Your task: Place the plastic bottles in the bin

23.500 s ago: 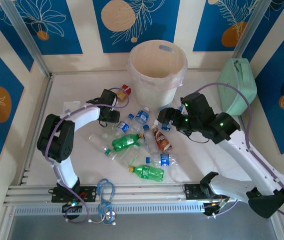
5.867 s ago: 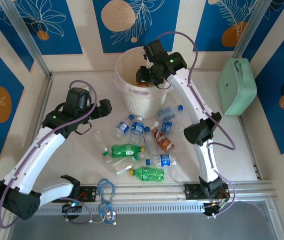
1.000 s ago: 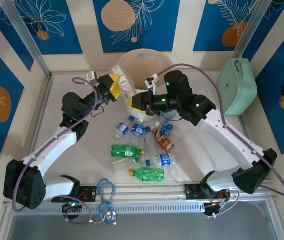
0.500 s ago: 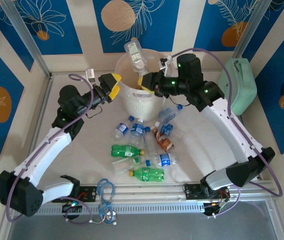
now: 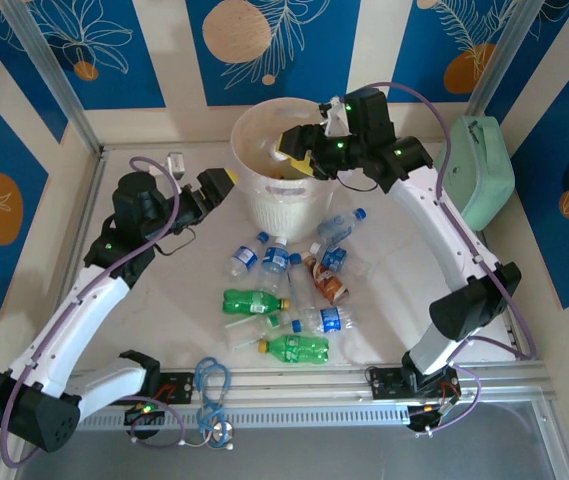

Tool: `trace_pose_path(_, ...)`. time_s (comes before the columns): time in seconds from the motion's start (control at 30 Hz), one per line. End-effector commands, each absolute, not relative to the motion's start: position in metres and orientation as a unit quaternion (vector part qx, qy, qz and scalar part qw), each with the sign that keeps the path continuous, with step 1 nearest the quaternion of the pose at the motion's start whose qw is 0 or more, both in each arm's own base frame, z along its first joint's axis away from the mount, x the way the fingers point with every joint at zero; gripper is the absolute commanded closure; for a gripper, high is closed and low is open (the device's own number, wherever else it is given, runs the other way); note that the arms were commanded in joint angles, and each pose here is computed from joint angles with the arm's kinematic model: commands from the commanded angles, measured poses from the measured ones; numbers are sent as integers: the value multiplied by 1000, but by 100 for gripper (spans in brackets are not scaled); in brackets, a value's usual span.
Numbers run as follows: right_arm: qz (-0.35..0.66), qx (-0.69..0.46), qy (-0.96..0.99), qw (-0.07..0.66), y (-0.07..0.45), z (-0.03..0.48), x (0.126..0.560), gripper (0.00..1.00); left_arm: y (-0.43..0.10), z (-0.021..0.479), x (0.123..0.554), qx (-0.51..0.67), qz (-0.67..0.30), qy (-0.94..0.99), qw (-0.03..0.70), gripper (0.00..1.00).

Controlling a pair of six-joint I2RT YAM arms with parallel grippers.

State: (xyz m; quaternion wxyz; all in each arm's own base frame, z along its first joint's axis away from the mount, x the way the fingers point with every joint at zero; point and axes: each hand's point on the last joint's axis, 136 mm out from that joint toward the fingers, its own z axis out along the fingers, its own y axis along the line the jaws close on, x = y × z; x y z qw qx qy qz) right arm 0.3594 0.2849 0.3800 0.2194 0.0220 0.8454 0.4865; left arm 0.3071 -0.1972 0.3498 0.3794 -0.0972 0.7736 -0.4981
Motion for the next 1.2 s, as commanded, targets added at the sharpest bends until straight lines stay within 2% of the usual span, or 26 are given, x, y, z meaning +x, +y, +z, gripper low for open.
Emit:
trace_pose_path(0.0, 482, 9, 843, 238, 279, 400, 351, 30, -193, 364, 304, -81, -481, 775, 402, 0)
trace_pose_path(0.2, 440, -24, 855, 273, 268, 411, 318, 19, -194, 365, 303, -74, -481, 775, 402, 0)
trace_pose_path(0.43, 336, -87, 896, 277, 248, 376, 240, 16, -193, 361, 303, -69, -466, 787, 399, 3)
trace_pose_path(0.7, 223, -192, 942, 162, 232, 270, 124, 14, -187, 341, 307, -94, -446, 801, 387, 7)
trace_pose_path(0.83, 131, -265, 951, 93, 236, 211, 78, 14, -185, 322, 310, -115, -436, 813, 369, 9)
trace_pose_path(1.07, -58, -384, 920, 46, 254, 148, 47, 14, -180, 299, 304, -129, -418, 828, 350, 11)
trace_pose_path(1.17, -81, -407, 909, 33, 264, 132, 45, 13, -177, 292, 299, -131, -410, 833, 348, 11)
